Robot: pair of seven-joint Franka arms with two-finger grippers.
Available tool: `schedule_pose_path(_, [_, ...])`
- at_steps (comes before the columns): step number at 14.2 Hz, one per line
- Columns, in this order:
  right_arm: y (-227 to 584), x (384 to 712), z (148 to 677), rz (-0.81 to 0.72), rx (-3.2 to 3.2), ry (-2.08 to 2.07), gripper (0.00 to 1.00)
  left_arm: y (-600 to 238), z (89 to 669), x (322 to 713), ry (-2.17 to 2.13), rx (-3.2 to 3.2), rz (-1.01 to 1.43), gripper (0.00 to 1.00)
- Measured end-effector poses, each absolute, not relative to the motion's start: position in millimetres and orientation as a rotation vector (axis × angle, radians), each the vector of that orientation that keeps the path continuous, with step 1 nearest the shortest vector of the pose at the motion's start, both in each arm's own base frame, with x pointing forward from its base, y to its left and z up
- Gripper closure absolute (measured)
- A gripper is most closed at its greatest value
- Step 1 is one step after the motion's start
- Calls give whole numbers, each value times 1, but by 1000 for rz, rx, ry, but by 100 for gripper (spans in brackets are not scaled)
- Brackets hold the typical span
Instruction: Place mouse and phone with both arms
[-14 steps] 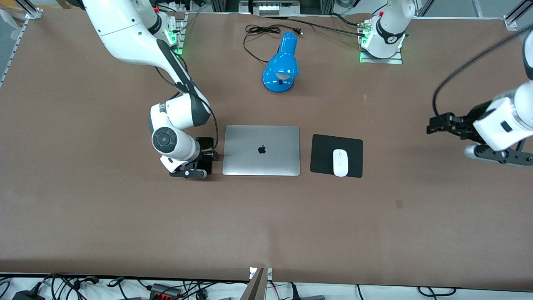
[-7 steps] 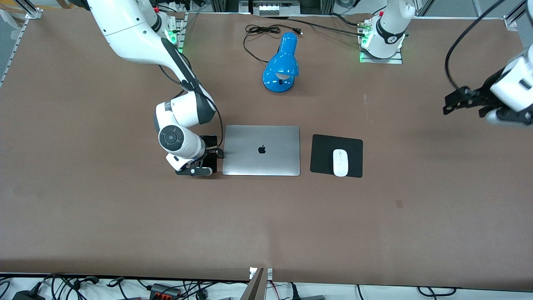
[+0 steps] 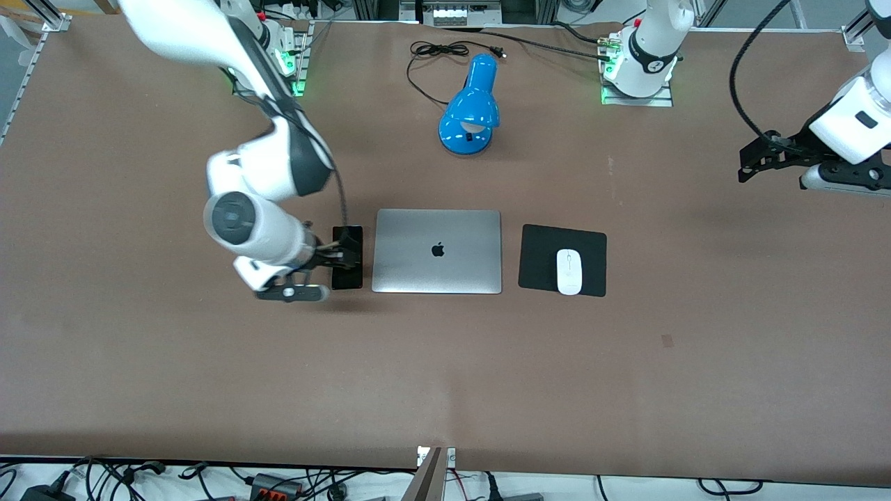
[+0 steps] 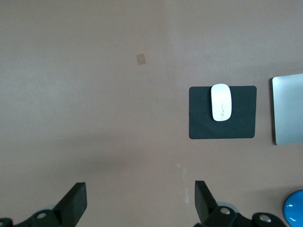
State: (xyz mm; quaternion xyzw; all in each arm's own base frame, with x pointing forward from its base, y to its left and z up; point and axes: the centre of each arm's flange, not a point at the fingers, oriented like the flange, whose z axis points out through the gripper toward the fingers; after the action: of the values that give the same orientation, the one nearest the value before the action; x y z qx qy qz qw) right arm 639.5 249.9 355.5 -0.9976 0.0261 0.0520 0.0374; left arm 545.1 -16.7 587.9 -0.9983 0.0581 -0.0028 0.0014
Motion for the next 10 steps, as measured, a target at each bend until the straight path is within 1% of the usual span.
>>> schedule_pose_path(2, [220, 652, 406, 177, -3063, 120, 0, -17, 588, 545, 182, -3133, -8, 0])
schedule_pose_path(4, [190, 660, 442, 168, -3102, 131, 0, -18, 588, 545, 166, -3134, -9, 0])
schedule_pose_path(7, [151, 670, 480, 99, -3118, 75, 0, -22, 588, 545, 149, -3135, -9, 0])
schedule_pose_path(10, [75, 677, 507, 35, -3107, 47, 0, -23, 588, 545, 143, -3135, -8, 0])
